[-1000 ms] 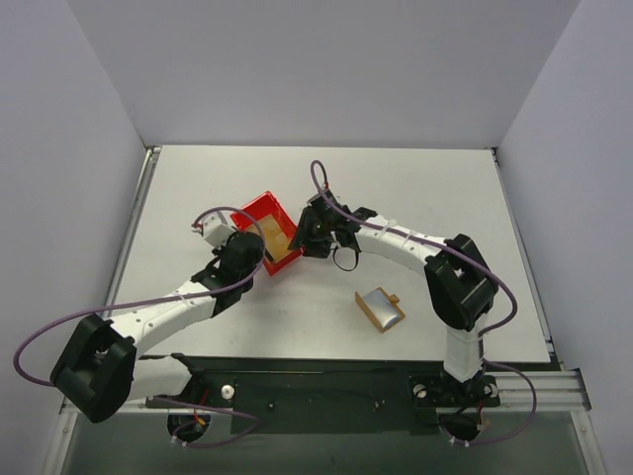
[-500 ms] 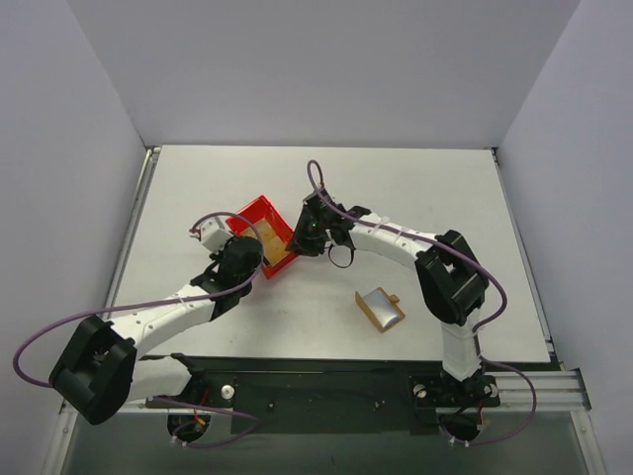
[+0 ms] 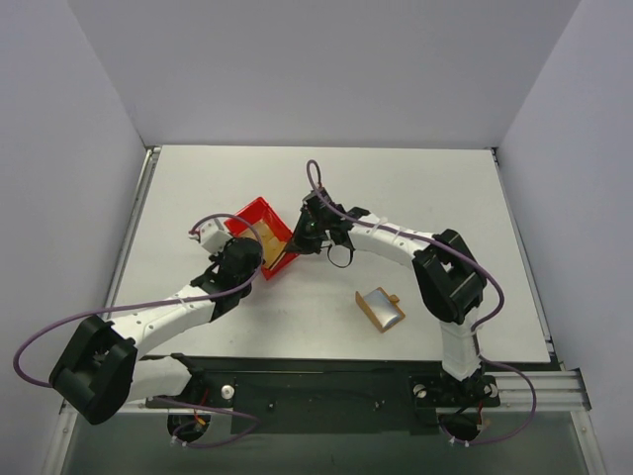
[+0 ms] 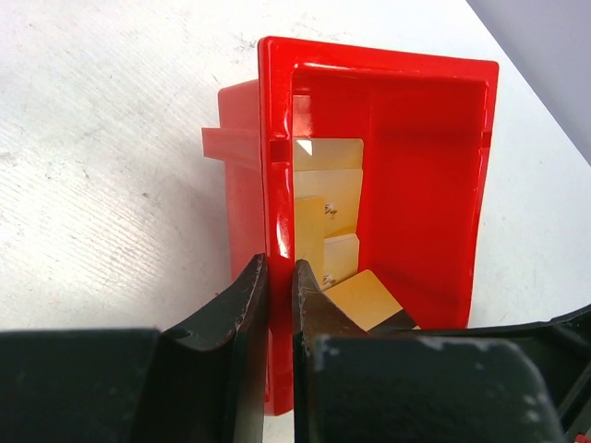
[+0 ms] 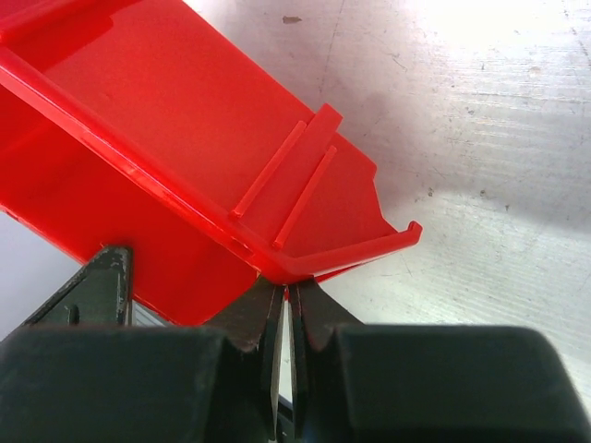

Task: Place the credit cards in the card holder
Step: Pick up the credit card from the storage box.

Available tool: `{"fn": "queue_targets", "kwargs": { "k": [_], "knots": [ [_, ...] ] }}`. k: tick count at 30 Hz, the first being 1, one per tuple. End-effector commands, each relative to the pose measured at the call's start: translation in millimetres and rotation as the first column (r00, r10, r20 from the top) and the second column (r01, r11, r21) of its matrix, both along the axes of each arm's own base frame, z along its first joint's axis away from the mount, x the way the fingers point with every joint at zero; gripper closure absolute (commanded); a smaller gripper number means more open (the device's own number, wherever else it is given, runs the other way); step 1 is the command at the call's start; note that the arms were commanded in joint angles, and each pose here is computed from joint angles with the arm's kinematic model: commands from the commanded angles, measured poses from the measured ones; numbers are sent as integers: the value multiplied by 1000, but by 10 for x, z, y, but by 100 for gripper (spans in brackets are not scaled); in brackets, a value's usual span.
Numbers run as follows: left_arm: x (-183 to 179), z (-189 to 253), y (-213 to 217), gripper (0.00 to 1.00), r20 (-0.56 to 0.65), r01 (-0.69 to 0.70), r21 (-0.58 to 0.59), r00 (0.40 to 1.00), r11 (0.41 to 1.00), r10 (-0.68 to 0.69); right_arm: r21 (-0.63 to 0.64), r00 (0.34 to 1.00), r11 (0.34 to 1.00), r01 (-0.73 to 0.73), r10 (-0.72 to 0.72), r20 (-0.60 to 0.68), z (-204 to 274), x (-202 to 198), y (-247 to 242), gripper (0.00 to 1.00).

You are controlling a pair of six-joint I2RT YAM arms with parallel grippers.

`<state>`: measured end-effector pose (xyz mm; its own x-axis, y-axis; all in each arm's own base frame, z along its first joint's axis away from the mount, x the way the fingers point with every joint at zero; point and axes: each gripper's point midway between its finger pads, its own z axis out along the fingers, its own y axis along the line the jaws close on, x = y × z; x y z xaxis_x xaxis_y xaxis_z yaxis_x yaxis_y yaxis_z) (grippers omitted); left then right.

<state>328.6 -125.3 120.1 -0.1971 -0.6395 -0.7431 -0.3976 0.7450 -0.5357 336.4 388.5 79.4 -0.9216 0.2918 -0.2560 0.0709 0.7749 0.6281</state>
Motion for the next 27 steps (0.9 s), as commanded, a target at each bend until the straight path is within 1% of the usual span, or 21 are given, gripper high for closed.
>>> {"fn": "queue_targets", "kwargs": {
  "k": [1,2,5,6,9,10,13,14,15,16,17,18,19,20,21,22,24,25,27],
  "knots": [
    [96,311,-101,100,93,-1,-93,996,996,10,79,994,997,6,-15,108,357,137,-34,100],
    [101,331,-112,100,95,0,-95,995,995,9,79,991,997,-14,3,135,371,124,-39,100],
    [143,332,-113,100,79,1,-89,997,996,6,86,973,995,-48,27,229,622,104,-113,100],
    [164,317,-95,100,70,-1,-82,998,997,7,64,966,996,-64,46,254,621,83,-161,100],
    [244,322,-115,100,36,26,-89,999,996,-23,53,940,995,-90,67,334,836,45,-271,100],
    [273,272,-63,100,13,21,-75,1000,997,-20,41,932,994,-102,81,353,843,44,-308,100],
    [396,288,-116,100,-17,77,-93,997,993,-79,56,910,985,-164,129,394,1005,-25,-345,100],
    [436,232,-110,100,-43,104,-93,993,990,-108,51,900,982,-184,147,410,1031,-31,-365,100],
    [485,289,-125,100,-37,118,-99,992,988,-122,47,888,976,-211,171,428,1071,-70,-383,100],
    [517,231,-120,100,-71,149,-99,985,984,-156,55,879,974,-222,175,443,1154,-85,-418,100],
    [581,310,-140,100,-62,167,-105,983,980,-174,48,876,973,-225,180,447,1149,-83,-477,100],
    [571,197,-132,100,-114,194,-98,972,976,-204,54,872,973,-226,177,456,1206,-87,-523,100],
    [635,253,-121,98,-110,206,-103,970,973,-217,46,876,976,-214,171,450,1185,-74,-609,100],
    [668,269,-199,91,-116,262,-118,954,958,-276,44,872,977,-209,166,460,1241,-89,-661,100],
    [700,261,-179,83,-119,278,-121,949,953,-292,31,879,980,-199,164,448,1201,-90,-741,100],
    [723,252,-241,81,-127,323,-134,932,937,-339,26,875,982,-188,155,458,1249,-96,-794,100],
    [760,183,-243,75,-159,346,-146,917,927,-367,9,877,987,-163,141,459,1255,-96,-919,100],
    [781,170,-222,73,-167,348,-147,914,926,-370,-5,882,988,-156,142,449,1211,-111,-978,100],
    [803,51,-261,70,-207,381,-156,890,912,-407,-22,881,989,-149,143,451,1214,-136,-1050,100]
  ]
}}
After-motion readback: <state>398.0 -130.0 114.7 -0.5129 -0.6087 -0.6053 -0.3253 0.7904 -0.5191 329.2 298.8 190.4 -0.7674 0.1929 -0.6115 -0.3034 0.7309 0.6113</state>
